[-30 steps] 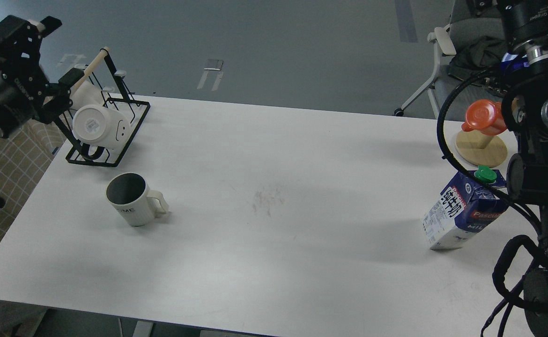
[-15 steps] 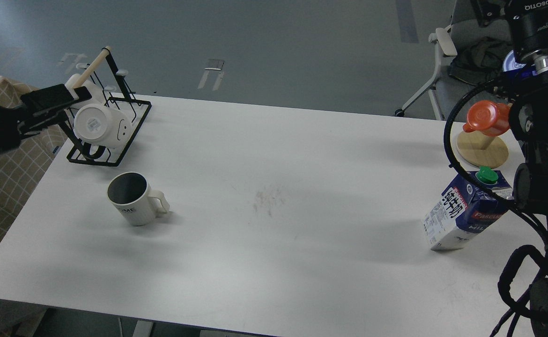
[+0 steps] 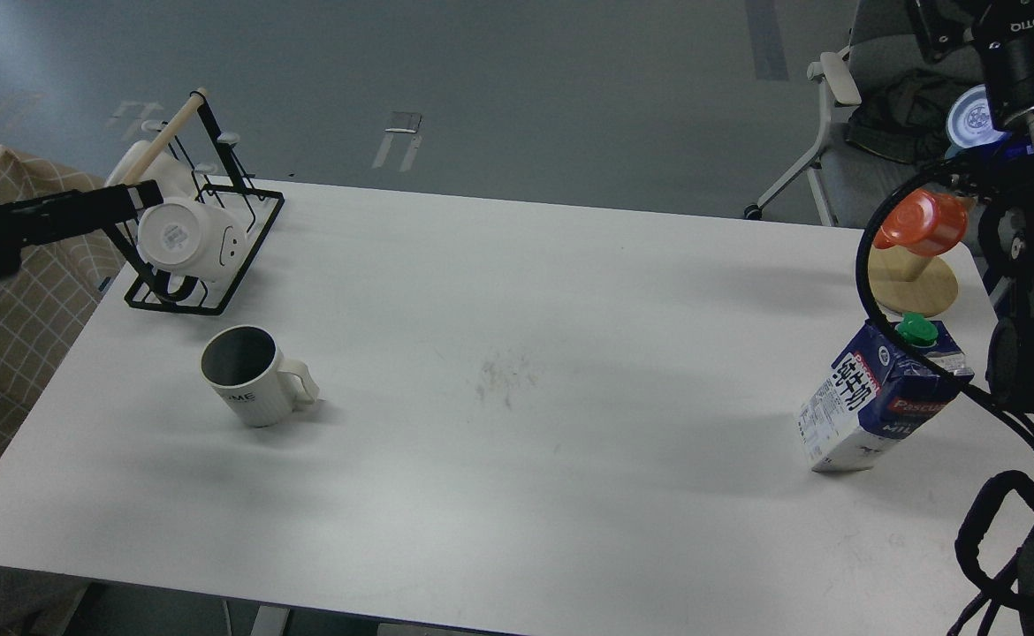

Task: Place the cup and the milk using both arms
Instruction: 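Lower the left gripper and grasp the white mug by its rim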

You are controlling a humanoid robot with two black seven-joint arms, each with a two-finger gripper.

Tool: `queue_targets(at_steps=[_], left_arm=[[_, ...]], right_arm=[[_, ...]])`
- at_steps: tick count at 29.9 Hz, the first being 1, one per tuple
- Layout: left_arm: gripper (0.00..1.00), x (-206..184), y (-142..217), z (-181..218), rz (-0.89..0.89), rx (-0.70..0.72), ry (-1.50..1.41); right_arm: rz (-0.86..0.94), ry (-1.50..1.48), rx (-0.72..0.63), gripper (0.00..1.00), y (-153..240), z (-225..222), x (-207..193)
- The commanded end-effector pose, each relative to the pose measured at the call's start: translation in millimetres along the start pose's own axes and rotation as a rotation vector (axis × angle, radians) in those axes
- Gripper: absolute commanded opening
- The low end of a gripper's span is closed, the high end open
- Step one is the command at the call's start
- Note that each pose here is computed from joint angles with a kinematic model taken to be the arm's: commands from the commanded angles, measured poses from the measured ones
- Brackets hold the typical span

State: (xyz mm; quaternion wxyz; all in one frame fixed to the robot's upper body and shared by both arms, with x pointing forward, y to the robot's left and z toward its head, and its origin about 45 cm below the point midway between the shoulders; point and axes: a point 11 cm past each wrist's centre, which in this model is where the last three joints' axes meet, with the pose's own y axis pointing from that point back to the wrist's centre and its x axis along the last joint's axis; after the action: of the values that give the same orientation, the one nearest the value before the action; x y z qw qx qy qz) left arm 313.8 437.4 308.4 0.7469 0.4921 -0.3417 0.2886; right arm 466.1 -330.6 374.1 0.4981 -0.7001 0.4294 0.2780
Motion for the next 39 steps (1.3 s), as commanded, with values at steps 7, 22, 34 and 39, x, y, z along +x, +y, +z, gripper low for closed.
queue_targets(at_steps=[7,22,34,39], left_arm=[[0.82,-86.8,-31.9,4.7,-0.302,-0.033,-0.225],[0.82,-89.3,-50.4,-22.4,-0.283,0.038,-0.153],[0.00,-93.4,-64.8,-27.1,-0.274,0.042,-0.110],[0.00,-86.6,-66.7,-19.8,-0.262,0.017,-0.126]], right_arm=[[0.009,0.009,0.008,1.00,4.5,-5.3,3.1],[0.001,0.011,0.008,1.00,5.2,-5.2,3.0],[0.004,0.013,0.007,1.00,7.6,-5.6,4.9],[0.010,0.013,0.005,1.00,9.1,-4.9,7.2]])
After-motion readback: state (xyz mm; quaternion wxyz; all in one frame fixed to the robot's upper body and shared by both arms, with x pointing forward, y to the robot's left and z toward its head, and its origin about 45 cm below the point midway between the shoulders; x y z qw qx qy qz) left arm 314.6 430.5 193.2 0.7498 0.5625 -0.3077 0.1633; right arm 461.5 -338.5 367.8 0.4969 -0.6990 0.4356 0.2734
